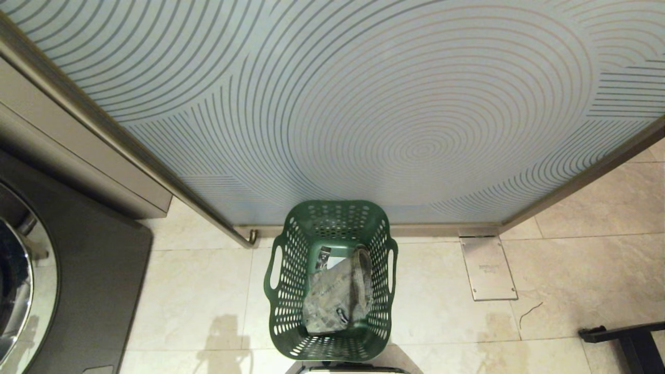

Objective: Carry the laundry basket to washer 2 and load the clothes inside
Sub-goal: Pick up the clothes basket and put it beside the washing machine

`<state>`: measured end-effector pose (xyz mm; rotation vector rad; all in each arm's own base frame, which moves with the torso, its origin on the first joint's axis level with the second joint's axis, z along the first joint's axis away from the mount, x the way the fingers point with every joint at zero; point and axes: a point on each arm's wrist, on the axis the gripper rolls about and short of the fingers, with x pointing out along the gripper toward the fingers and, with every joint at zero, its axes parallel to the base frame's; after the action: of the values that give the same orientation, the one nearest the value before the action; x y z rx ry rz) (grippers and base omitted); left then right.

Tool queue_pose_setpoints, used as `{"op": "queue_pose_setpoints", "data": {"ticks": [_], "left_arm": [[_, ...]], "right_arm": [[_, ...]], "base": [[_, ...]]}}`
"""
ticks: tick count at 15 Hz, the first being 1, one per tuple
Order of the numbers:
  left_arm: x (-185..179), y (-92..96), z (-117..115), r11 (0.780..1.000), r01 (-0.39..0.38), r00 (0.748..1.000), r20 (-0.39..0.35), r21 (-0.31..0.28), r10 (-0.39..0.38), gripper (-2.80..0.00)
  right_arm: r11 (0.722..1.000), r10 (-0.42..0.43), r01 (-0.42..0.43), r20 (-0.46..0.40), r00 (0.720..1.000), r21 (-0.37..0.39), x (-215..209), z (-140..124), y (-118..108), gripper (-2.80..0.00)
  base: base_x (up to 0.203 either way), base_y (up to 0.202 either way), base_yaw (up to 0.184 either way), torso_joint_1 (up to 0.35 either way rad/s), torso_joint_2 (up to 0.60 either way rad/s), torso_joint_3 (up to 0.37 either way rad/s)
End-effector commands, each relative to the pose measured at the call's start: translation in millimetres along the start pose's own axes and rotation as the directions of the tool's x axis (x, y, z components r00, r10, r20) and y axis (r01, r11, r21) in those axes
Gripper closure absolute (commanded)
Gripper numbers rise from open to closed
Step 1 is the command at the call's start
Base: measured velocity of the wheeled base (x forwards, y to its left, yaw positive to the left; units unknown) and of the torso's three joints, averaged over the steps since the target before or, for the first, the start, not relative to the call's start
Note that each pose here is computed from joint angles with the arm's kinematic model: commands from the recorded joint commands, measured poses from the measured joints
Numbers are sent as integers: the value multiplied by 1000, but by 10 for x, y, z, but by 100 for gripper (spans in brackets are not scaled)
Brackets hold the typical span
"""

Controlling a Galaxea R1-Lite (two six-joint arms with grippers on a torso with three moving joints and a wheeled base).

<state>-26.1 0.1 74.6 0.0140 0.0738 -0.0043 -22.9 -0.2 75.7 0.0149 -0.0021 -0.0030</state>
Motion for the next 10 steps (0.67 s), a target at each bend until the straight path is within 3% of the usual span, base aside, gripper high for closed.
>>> {"op": "queue_pose_setpoints", "data": {"ticks": [1, 6, 8, 10], "left_arm": [[0, -1, -6, 999, 6, 1000, -1, 33, -6, 0], [-1, -4, -4, 997, 20, 1000, -1, 74, -20, 0], [0, -9, -6, 993, 40, 999, -1, 110, -41, 0], [-1, -10, -4, 992, 45, 999, -1, 115, -45, 0]], "right_arm": [[1000, 0, 0, -1, 1000, 0, 1, 0, 0, 0], [1000, 2, -2, -1, 1000, -13, 0, 1, 0, 0], [997, 8, -8, -2, 1000, -71, 1, -2, 2, 0], [997, 12, -12, -2, 1000, -81, 1, -2, 3, 0]], "base": [[0, 0, 0, 0, 0, 0], [0, 0, 0, 0, 0, 0], [0, 0, 0, 0, 0, 0], [0, 0, 0, 0, 0, 0]]}}
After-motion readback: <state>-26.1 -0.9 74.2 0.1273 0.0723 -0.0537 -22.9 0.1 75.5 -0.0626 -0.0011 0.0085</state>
